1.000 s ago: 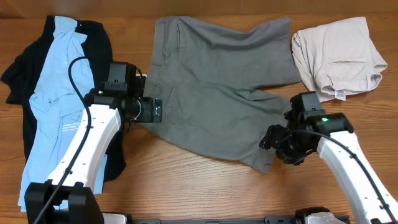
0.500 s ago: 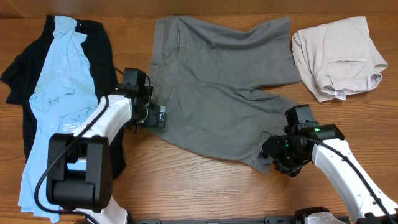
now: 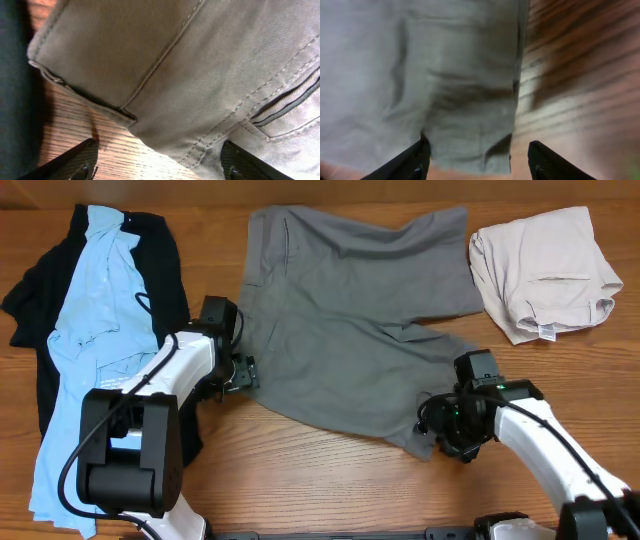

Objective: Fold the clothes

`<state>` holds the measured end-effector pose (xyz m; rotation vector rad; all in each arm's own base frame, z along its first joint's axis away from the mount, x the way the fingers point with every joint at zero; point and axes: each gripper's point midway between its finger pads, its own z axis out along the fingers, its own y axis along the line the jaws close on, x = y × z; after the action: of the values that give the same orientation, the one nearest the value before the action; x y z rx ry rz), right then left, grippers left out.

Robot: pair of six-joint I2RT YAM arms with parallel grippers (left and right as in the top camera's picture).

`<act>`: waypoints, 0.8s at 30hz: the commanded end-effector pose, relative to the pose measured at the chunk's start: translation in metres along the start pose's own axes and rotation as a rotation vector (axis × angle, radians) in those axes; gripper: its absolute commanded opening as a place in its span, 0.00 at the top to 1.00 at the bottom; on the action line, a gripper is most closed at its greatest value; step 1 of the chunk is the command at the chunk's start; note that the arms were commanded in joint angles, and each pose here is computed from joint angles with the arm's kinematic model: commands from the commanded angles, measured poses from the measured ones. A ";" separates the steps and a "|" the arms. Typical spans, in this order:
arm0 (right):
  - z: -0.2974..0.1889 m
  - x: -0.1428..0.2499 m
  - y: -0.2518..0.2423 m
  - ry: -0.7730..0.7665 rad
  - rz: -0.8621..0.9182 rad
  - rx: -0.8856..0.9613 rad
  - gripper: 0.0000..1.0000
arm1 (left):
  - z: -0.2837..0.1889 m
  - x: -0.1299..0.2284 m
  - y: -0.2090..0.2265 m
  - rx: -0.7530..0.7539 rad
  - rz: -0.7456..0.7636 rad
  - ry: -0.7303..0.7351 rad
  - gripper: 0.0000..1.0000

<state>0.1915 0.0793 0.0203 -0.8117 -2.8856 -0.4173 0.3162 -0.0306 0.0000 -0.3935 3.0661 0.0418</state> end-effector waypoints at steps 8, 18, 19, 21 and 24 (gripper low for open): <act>0.027 0.016 -0.001 0.124 0.058 -0.023 0.51 | 0.006 -0.002 0.014 -0.081 -0.008 -0.016 0.73; -0.025 -0.020 0.009 0.042 0.049 -0.066 0.96 | -0.032 0.005 0.014 -0.072 -0.007 0.030 0.96; -0.037 -0.025 0.010 0.024 0.042 -0.079 0.96 | -0.043 0.004 0.014 -0.069 -0.008 0.017 0.96; -0.062 -0.033 0.012 -0.016 0.029 -0.103 0.96 | -0.070 0.000 0.014 -0.050 -0.011 -0.032 0.96; -0.088 -0.038 0.011 -0.066 0.021 -0.116 0.96 | -0.103 -0.002 0.014 -0.025 -0.013 -0.096 0.96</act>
<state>0.2165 0.0619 0.0693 -0.9164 -2.7907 -0.5670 0.2946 -0.0240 0.0507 -0.4028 3.1275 0.1087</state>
